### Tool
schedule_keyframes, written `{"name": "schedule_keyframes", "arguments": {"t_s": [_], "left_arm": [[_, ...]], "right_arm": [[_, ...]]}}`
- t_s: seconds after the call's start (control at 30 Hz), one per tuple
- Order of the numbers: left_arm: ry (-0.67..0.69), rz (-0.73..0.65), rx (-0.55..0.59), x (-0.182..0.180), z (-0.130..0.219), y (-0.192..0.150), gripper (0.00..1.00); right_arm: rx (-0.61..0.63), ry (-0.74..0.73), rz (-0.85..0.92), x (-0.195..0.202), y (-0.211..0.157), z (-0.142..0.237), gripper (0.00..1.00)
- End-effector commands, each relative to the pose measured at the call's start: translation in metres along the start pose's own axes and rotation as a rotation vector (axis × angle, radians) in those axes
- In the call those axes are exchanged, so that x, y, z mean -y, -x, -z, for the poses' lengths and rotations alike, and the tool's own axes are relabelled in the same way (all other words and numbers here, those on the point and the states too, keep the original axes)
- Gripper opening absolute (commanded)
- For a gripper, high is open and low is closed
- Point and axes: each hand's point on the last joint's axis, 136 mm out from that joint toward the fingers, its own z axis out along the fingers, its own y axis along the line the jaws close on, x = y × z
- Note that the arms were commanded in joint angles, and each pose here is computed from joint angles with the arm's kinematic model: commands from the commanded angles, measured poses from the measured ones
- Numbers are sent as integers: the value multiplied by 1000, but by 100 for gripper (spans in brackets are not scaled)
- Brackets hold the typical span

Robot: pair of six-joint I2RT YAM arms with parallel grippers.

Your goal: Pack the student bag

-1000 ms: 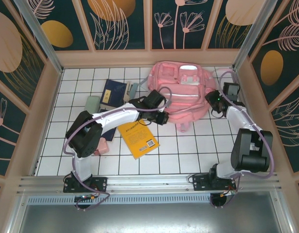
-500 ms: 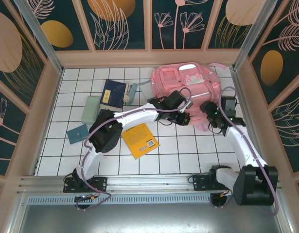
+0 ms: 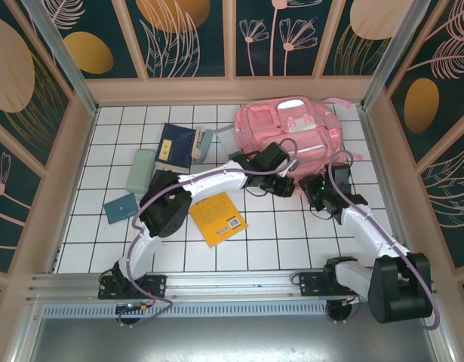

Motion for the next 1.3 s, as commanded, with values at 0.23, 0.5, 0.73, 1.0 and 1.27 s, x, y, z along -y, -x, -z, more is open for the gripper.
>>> {"name": "schedule_keyframes", "arguments": {"t_s": [0.23,0.5,0.73,1.0,1.27], "left_arm": [[216,31,-16,-56,23,-8,0],[396,143,33,-156,65,16,0],[519,267,143,-242,91,70,0],[471,288,179,-250,78,96,0],[367,277,209,-221,82,92,0]], "right_arm": [[122,-100,16,21,36,16,0],[161,-95,20,30,54,37,0],[167,-101,25,35,58,47,0],[172,-82,24,37,59,51,0],[195,-144,79,46,70,43,0]]}}
